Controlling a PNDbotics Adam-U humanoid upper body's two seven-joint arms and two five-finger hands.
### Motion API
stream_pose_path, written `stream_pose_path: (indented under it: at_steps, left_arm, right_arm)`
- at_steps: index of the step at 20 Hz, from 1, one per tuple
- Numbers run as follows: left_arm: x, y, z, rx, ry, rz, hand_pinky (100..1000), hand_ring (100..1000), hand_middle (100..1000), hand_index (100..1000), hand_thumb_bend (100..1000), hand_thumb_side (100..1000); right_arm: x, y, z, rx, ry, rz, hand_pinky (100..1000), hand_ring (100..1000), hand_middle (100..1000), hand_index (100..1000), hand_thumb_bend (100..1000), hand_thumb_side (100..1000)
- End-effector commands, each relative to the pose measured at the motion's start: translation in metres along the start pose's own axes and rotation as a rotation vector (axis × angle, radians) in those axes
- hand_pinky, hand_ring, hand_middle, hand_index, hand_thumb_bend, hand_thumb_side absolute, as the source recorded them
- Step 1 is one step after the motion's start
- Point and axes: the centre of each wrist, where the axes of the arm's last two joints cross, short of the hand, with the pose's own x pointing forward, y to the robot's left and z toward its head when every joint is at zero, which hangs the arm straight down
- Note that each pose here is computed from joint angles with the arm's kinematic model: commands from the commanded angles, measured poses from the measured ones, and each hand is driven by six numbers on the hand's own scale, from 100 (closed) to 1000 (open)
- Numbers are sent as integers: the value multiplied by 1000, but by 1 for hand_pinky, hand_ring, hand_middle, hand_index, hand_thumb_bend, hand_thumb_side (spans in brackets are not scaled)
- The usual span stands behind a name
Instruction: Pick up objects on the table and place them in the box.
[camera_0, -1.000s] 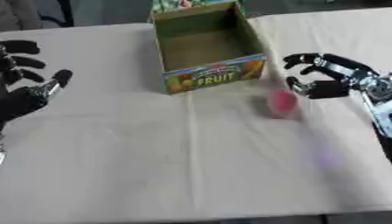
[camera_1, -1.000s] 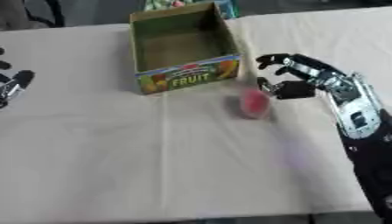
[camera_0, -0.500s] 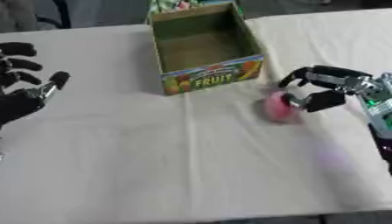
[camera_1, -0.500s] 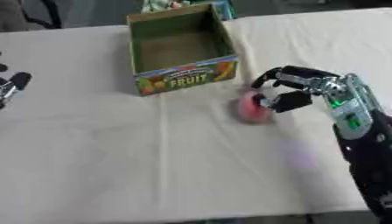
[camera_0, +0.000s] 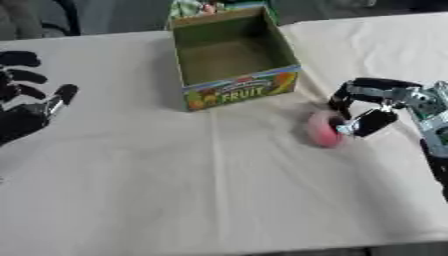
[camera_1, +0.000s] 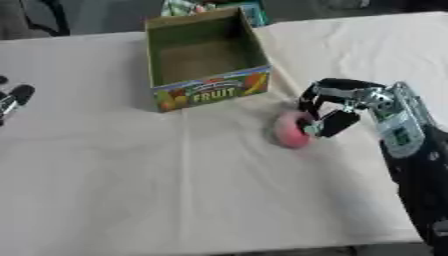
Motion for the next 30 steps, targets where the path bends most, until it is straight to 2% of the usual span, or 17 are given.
stream_pose_path:
  at_steps: [1,5,6,7,13,18,22,24,26,30]
  left_arm:
    - [8,6,-5,11,-33,-16,500,605,632,707,613,100]
    - [9,6,-5,13,-33,-16,500,605,632,707,613,100]
    - [9,6,-5,13,-33,-16,500,605,632,707,611,100]
    - [9,6,-5,14,-33,-16,500,605,632,707,613,100]
    - [9,6,-4,12,-33,-15,499,606,632,707,616,100]
    - [9,5,-4,10,-32,-13,499,606,632,707,615,100]
    - [9,4,-5,4,-32,-8,499,606,632,707,615,100]
    - [9,3,-5,2,-32,-7,499,606,632,707,615,100]
    - [10,2,-6,-5,-39,-3,499,606,632,707,614,100]
    - [14,-1,-9,-21,-55,2,500,606,632,708,614,100]
  right_arm:
    - [3,-16,7,-130,-15,24,658,647,234,281,100,100]
    - [6,-23,9,-239,-32,32,647,640,227,276,100,100]
    - [9,-27,10,-266,-38,37,647,638,228,276,100,132]
    - [11,-31,10,-291,-42,44,647,638,227,276,100,100]
    - [30,-62,10,-415,-66,113,649,628,228,273,100,100]
    - [46,-86,-1,-507,-67,153,648,627,228,272,100,100]
    - [61,-101,-26,-596,-58,126,646,630,227,276,100,100]
    - [65,-102,-38,-618,-46,126,646,630,227,276,100,100]
    - [77,-105,-58,-645,-29,106,648,639,230,281,100,100]
    - [95,-94,-98,-701,54,86,651,654,238,292,100,100]
